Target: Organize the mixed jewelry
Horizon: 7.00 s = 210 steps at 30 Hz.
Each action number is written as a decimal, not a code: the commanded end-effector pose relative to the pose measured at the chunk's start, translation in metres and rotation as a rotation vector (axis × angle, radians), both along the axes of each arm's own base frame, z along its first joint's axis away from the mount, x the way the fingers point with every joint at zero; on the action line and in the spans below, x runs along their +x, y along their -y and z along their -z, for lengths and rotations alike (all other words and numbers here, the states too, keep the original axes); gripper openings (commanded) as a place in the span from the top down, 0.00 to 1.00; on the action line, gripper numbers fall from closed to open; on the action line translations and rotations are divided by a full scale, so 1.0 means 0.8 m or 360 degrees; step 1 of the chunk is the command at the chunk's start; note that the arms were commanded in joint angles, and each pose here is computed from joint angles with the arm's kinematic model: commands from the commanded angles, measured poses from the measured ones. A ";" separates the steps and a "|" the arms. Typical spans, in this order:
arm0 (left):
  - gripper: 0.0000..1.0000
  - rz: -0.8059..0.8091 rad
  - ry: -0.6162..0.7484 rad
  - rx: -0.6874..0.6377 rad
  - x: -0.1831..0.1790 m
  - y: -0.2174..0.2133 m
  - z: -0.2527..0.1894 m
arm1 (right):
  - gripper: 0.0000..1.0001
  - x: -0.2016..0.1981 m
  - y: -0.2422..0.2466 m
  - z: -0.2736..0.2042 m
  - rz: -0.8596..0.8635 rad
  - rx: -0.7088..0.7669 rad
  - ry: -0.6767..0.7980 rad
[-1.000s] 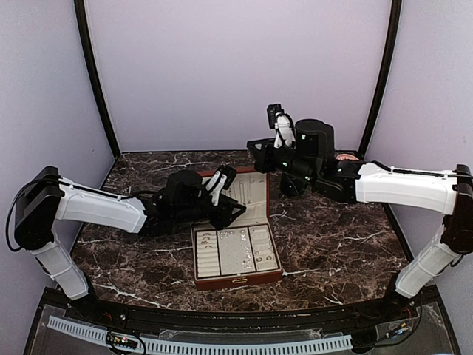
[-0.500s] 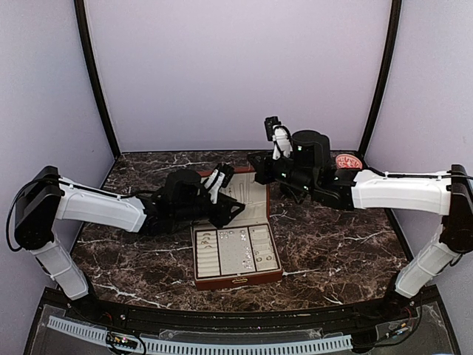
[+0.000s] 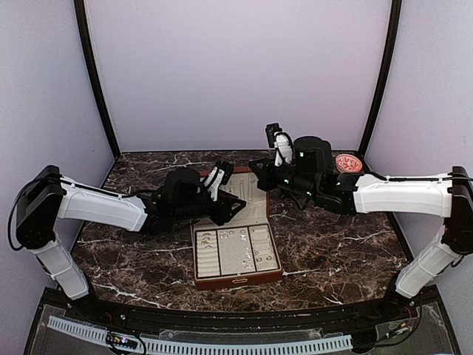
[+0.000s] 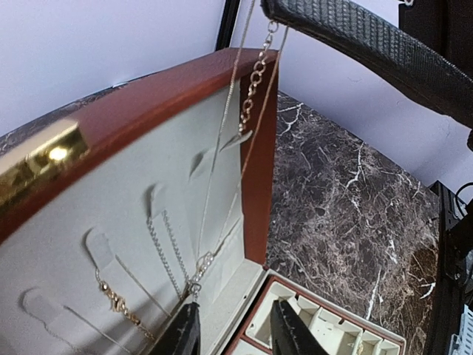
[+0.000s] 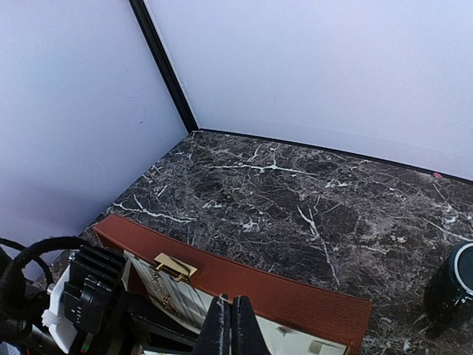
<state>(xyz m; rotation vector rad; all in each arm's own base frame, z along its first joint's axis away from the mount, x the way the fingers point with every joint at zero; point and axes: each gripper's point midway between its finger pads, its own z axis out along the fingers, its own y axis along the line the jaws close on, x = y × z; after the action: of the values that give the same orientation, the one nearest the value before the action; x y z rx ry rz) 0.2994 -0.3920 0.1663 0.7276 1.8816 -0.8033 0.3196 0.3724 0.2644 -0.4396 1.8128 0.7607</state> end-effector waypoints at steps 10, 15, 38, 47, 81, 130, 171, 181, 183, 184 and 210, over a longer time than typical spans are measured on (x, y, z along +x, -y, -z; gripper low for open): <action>0.69 -0.0111 0.0213 -0.0224 0.035 0.015 -0.063 | 1.00 -0.020 0.003 -0.015 -0.0097 0.0080 0.0015; 0.69 -0.0137 0.0234 -0.0249 0.039 0.015 -0.068 | 1.00 -0.022 0.001 -0.014 -0.0116 0.0081 0.0013; 0.81 -0.0170 0.0192 -0.0319 0.051 0.027 -0.067 | 1.00 -0.026 0.002 -0.016 -0.0133 0.0100 0.0014; 0.96 -0.0161 0.0194 -0.0350 0.049 0.027 -0.071 | 1.00 -0.020 0.007 -0.004 -0.0078 0.0071 -0.0023; 1.00 -0.0319 -0.0020 -0.0353 0.058 0.015 -0.076 | 1.00 0.031 0.022 0.033 0.0192 -0.0035 -0.0156; 1.00 -0.0385 -0.0170 -0.0350 0.050 0.001 -0.040 | 1.00 0.039 0.016 0.060 0.0149 -0.0052 -0.0257; 0.29 -0.0258 -0.0384 -0.0388 0.071 -0.126 -0.143 | 0.35 -0.006 0.075 -0.035 -0.0080 0.0236 -0.0145; 0.20 0.0012 -0.0770 -0.0514 0.054 -0.133 -0.104 | 0.15 -0.009 0.109 -0.034 -0.0051 0.0215 -0.0167; 0.18 0.0145 -0.0823 -0.0540 0.034 -0.127 -0.104 | 0.15 -0.010 0.117 -0.035 -0.0038 0.0202 -0.0163; 0.18 0.0210 -0.0831 -0.0552 0.023 -0.125 -0.107 | 0.14 -0.011 0.120 -0.035 -0.0037 0.0190 -0.0161; 0.19 -0.0155 -0.1269 0.0120 -0.145 -0.185 0.074 | 0.11 -0.125 0.138 0.143 -0.0240 -0.0228 -0.0885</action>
<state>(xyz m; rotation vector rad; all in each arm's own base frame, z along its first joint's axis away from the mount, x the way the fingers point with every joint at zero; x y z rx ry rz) 0.2078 -0.2470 0.1447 0.4053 2.4869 -1.1763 0.2526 0.2523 0.1910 -0.4556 2.2267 0.8456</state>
